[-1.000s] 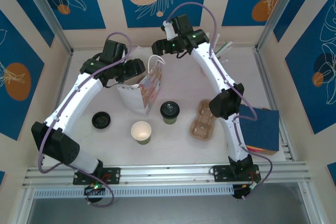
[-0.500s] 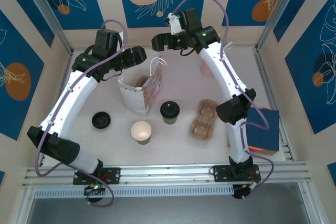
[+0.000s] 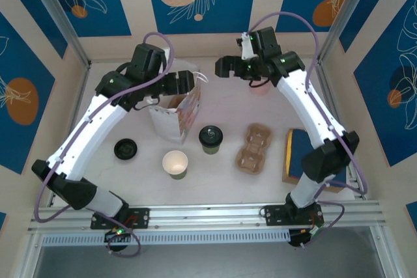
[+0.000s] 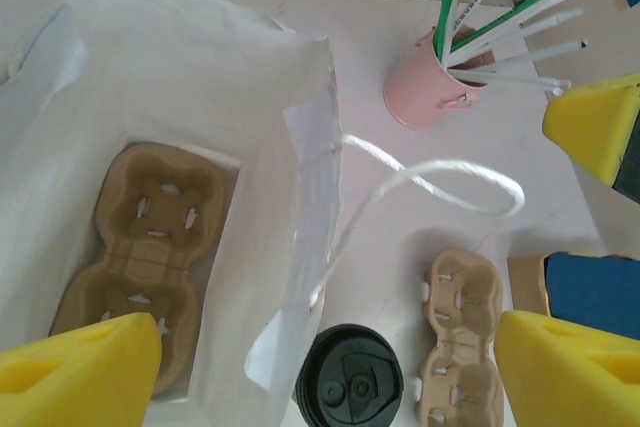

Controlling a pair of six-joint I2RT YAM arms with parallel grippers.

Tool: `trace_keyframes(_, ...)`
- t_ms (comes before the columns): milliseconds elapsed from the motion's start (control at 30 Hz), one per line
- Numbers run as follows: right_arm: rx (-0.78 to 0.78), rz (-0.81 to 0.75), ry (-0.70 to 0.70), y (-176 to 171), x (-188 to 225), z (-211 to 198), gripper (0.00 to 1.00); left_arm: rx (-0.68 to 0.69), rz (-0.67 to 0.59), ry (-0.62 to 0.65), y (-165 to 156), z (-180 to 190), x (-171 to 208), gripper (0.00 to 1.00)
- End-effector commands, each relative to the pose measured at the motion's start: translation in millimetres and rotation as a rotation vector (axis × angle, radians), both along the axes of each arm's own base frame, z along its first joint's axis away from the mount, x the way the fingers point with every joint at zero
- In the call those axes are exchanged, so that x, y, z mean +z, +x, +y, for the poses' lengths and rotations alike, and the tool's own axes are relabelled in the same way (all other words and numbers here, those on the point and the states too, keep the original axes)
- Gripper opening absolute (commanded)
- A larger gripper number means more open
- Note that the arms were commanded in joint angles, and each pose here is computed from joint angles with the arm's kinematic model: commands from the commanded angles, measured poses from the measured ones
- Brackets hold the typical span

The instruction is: Pack the takeout coffee

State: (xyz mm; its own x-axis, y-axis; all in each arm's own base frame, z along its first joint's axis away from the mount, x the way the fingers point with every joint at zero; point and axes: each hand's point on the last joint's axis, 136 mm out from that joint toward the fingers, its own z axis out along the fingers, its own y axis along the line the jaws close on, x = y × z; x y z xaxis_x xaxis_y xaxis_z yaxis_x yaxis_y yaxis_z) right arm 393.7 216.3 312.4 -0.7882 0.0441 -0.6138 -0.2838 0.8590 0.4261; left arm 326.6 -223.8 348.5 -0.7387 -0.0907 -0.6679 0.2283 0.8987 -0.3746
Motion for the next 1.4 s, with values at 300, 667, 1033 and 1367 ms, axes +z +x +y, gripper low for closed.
trace_keyframes(300, -0.052, 0.074, 0.018, -63, -29, -23, 0.99, 0.031, 0.106, 0.128, -66, 29, -41, 1.00)
trace_keyframes(667, -0.025, 0.186, -0.058, -113, -81, -26, 0.99, 0.019, 0.222, 0.159, -106, 28, -86, 1.00)
trace_keyframes(1033, -0.111, 0.224, -0.093, -143, -103, -63, 0.99, -0.132, 0.227, 0.306, -113, -53, -99, 1.00)
trace_keyframes(1367, -0.187, 0.205, -0.044, -169, -102, -98, 0.99, -0.280, 0.279, 0.397, -103, -105, -131, 0.99)
